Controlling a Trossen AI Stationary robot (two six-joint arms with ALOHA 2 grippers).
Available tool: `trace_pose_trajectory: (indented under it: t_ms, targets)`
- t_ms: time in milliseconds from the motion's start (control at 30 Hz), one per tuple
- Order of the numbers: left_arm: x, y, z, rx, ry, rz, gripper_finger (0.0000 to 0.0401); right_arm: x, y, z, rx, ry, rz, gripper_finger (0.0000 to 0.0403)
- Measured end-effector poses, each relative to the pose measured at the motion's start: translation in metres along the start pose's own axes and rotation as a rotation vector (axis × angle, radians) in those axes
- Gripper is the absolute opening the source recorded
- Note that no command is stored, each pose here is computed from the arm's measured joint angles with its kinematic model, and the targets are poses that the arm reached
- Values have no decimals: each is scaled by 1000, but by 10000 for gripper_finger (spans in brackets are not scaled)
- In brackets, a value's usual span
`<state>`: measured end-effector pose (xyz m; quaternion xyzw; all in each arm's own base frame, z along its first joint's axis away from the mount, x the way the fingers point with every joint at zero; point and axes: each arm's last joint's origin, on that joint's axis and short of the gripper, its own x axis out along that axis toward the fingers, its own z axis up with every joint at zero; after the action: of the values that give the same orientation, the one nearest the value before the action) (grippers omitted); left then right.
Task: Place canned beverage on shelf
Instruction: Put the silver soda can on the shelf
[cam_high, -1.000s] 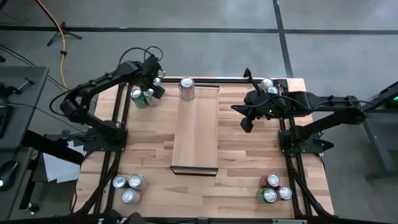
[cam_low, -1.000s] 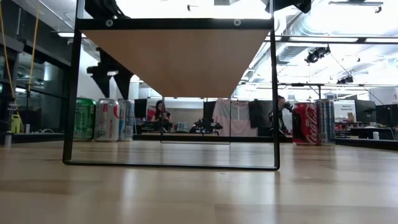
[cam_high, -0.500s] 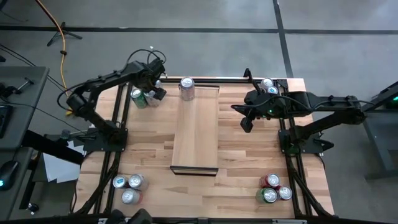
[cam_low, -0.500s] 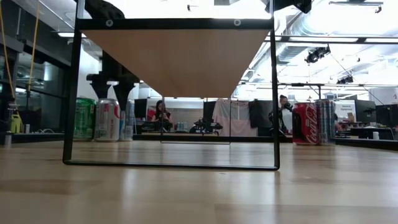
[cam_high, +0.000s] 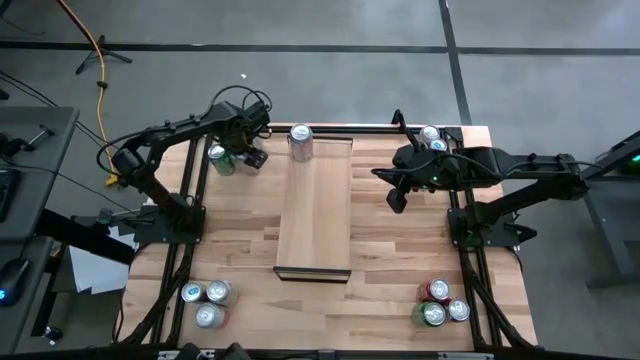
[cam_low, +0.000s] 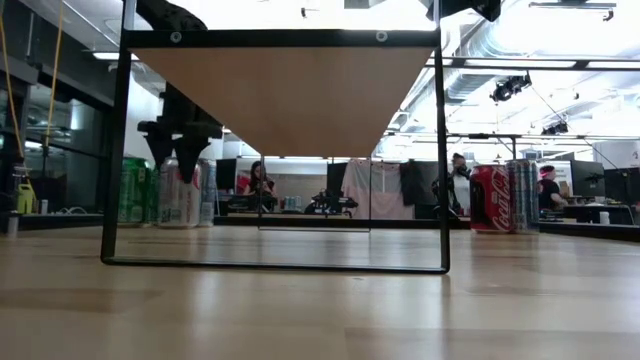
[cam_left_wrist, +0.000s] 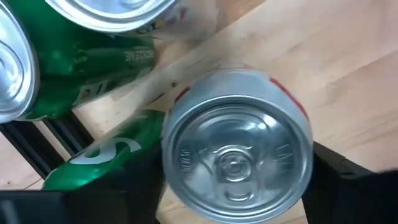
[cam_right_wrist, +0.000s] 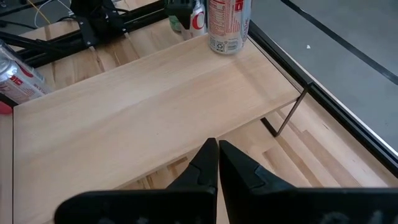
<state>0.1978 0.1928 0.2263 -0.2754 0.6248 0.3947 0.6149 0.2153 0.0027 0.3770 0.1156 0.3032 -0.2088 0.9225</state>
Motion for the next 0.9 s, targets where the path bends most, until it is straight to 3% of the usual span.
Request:
trace_pose_trajectory:
  t_ms: [100,300,500,567,700,900]
  targets:
    - [-5,-1,-5,20,15,-1,186,0,0,0,-5,0,0,0]
    - [-50,10,-29,36,-10,-23,186,0,0,0,-14,0,0,0]
    - [-115,13,-77,97,-54,-52,186,0,0,0,-24,-1,0,0]
    - [-134,6,-91,132,-95,-116,186,0,0,0,-24,-3,1,0]
    - [-170,-14,-115,197,-198,-363,186,0,0,1,-32,-7,2,0]
    - [-213,-55,-120,293,-308,-390,186,0,0,1,-40,-8,2,0]
